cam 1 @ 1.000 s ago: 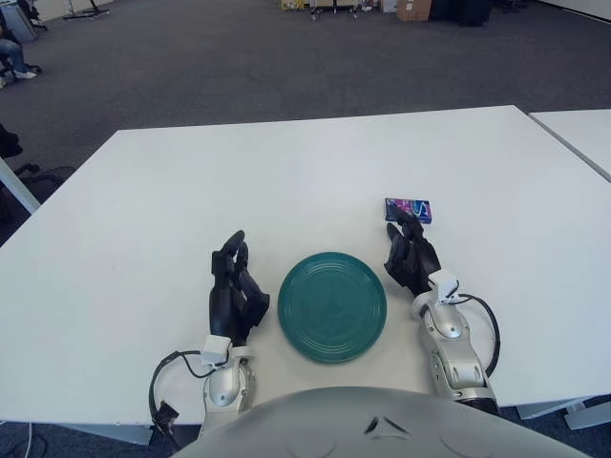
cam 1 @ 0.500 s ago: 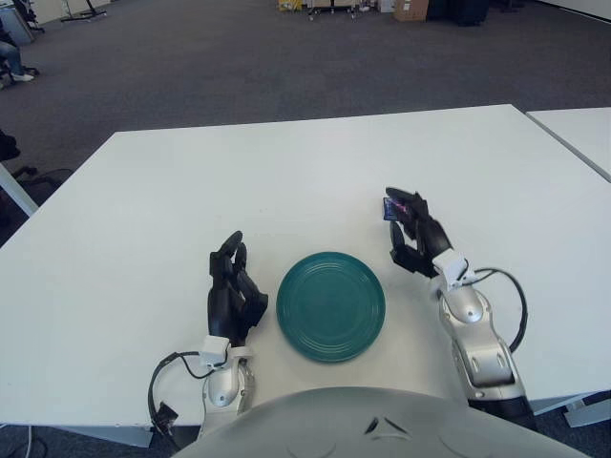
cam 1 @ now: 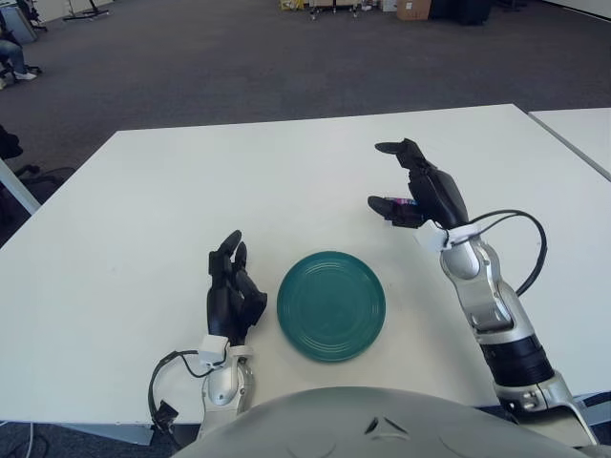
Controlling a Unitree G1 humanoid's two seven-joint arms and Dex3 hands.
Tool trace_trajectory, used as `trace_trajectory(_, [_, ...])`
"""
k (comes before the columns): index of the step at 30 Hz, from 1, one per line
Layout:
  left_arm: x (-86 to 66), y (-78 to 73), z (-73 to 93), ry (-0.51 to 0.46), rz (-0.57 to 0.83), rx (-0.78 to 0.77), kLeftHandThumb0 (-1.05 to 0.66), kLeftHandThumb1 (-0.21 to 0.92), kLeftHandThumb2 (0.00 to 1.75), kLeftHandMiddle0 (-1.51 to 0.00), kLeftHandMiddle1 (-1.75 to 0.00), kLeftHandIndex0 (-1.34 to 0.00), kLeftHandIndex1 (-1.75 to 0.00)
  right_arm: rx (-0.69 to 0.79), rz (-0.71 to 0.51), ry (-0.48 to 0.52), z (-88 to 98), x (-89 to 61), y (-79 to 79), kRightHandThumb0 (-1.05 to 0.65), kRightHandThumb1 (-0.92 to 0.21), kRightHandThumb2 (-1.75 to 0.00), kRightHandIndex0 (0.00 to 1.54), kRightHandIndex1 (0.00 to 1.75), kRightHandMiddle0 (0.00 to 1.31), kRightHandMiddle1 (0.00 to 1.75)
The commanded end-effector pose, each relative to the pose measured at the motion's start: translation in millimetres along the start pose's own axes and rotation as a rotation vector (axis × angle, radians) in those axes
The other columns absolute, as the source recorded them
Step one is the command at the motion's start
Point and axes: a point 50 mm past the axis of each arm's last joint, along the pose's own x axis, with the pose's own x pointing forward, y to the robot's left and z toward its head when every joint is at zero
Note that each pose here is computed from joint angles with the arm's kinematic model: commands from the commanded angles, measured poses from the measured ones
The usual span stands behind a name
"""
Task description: Put the gum into the plate.
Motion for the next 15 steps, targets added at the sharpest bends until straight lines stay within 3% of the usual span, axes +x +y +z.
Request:
trace_trajectory(1, [7.5,-20.0,-26.0,0.119,0.009,-0.076,-0.89,0.92,1.01,-0.39,-0.03,-0.04,-0.86,-0.125,0.080,-0.008,-2.3,12.8,0.4,-0.67,-0.92,-0.50,0.47,0.06,0.07,0.94])
trace_trajectory(7, [8.0,-20.2,-26.0,0.116,0.005,-0.072,-0.90,0.92,1.00,-0.40,-0.03,-0.04,-0.86,-0.228,0.166,0.008,-17.0,23.9,16.4,-0.66,-0.92,-0.46,0.49,0.06,0.11,0.93])
trace_trajectory(15, [9.1,-21.4,-24.3,0.111,0.008,-0.061,-0.90,0.92,0.99,-0.39,-0.02,-0.05,-0.86,-0.326,0.287,0.034,-44.9,38.2,39.8,-0.70,-0.92,-0.54,0.47,0.03,0.06,0.91])
